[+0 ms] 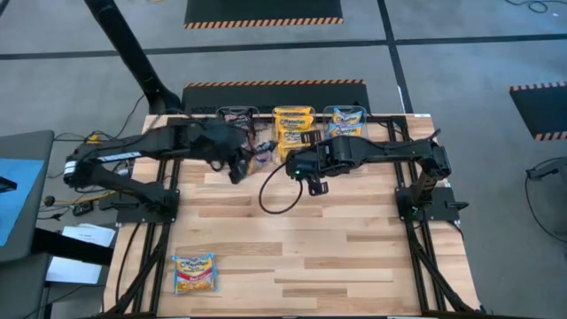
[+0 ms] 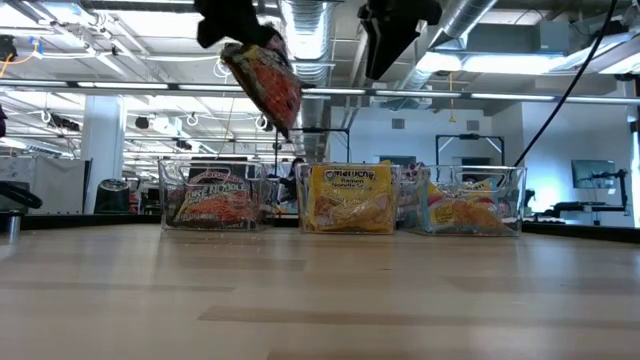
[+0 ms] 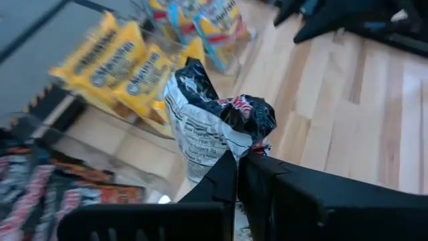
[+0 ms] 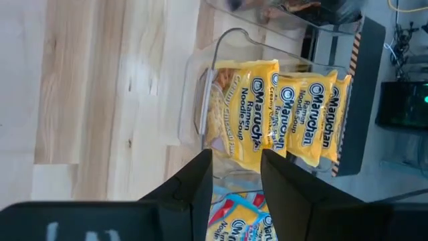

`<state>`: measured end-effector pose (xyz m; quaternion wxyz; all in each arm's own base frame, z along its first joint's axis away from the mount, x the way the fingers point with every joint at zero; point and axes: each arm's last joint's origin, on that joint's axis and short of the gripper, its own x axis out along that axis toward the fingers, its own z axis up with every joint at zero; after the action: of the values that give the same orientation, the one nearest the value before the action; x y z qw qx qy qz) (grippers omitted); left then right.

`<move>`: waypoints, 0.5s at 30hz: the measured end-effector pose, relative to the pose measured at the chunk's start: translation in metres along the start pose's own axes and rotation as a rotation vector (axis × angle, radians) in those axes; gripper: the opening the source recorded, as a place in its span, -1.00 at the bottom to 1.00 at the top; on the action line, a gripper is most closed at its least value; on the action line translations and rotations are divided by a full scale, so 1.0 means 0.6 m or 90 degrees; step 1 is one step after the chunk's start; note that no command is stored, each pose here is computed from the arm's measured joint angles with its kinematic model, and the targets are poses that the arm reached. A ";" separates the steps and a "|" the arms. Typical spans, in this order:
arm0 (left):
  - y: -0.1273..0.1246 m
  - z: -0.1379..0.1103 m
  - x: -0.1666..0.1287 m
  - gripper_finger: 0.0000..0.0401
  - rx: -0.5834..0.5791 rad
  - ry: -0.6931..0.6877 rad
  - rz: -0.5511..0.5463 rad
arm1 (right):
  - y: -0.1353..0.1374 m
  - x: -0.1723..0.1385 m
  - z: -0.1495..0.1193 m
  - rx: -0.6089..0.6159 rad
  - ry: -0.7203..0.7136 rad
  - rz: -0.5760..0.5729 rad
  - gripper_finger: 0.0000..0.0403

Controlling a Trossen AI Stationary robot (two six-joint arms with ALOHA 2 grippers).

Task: Sort Maruchan noodles
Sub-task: Put the black noodle pack into the left transparent bin

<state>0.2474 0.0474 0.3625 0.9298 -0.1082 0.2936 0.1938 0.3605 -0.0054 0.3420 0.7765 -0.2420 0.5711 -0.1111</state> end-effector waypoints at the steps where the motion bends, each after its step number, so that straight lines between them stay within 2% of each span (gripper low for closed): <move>1: 0.007 0.001 -0.011 -1.00 -0.001 -0.008 0.005 | -0.003 0.001 -0.001 0.003 0.001 -0.001 -0.26; 8: 0.055 0.001 -0.075 -1.00 0.007 -0.063 0.066 | -0.019 0.010 -0.006 0.018 0.010 -0.005 -0.26; 12: 0.079 -0.025 -0.068 -1.00 -0.007 -0.083 0.092 | -0.030 0.015 -0.008 0.028 0.010 -0.010 -0.27; 15: 0.097 -0.054 -0.055 -1.00 -0.031 -0.119 0.085 | -0.040 0.020 -0.011 0.039 0.013 -0.014 -0.27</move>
<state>0.1815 0.0801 0.3511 0.9352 -0.0926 0.2074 0.2718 0.3608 -0.0326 0.3426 0.7763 -0.2231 0.5728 -0.1393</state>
